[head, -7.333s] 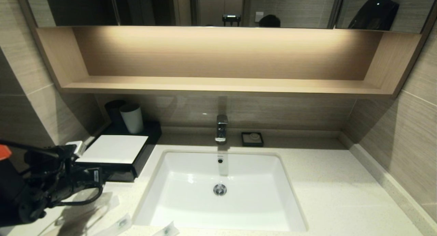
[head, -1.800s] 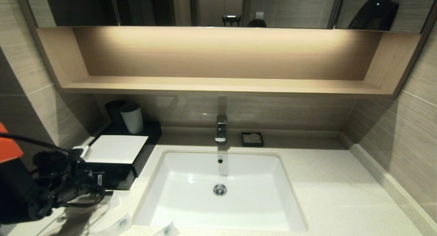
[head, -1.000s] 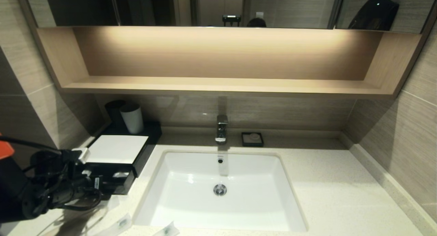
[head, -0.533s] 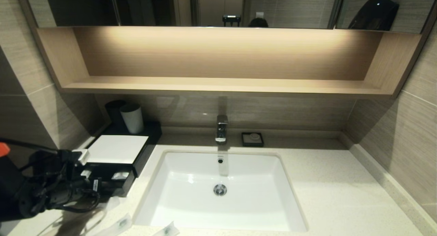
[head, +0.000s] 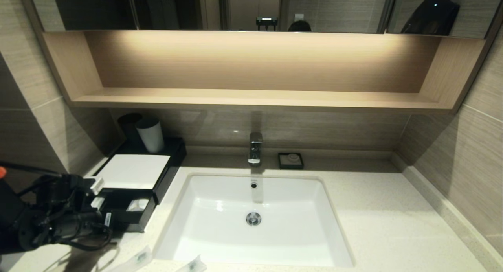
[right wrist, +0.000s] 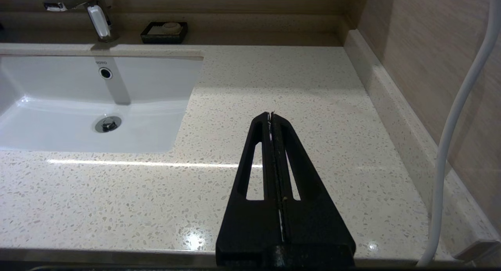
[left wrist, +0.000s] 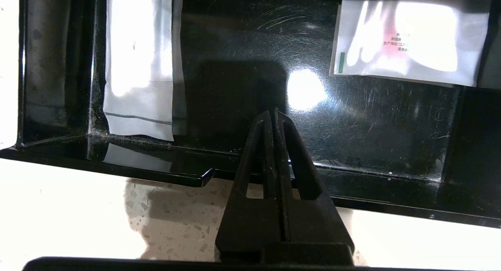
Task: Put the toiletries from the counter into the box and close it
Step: Open the drawer
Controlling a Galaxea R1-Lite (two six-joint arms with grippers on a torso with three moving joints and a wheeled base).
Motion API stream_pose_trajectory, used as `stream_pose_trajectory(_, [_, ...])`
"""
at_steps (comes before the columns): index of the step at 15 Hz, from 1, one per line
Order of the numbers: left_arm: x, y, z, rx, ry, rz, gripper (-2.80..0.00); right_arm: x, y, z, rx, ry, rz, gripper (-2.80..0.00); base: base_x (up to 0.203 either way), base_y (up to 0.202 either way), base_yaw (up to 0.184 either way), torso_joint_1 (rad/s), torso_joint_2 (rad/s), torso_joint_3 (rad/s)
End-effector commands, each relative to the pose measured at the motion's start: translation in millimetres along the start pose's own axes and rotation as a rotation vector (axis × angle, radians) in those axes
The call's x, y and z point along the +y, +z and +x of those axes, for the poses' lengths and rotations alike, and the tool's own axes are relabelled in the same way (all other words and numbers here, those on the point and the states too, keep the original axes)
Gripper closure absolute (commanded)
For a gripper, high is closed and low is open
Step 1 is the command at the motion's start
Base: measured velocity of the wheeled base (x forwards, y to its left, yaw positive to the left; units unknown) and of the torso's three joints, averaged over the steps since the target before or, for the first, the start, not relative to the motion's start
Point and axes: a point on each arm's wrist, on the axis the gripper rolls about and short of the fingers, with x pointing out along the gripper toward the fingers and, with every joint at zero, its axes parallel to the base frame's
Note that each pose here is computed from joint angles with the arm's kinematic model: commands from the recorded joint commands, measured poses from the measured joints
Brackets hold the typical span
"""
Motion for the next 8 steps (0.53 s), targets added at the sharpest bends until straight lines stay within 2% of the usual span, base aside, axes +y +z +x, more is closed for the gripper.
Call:
stream_pose_trajectory(1, [0.0, 0.3, -0.7, -0.001, -0.001, 0.003, 0.0, 0.0, -0.1, 0.0, 0.0, -0.001, 0.0, 0.0, 0.0, 0.0, 0.0, 0.0, 0.0, 0.0])
stream_pose_trajectory(8, [0.4, 1.2, -2.5, -0.006, 0.0, 0.002, 0.0, 0.0, -0.1, 0.0, 0.0, -0.001, 0.0, 0.0, 0.0, 0.0, 0.0, 0.0, 0.0, 0.0])
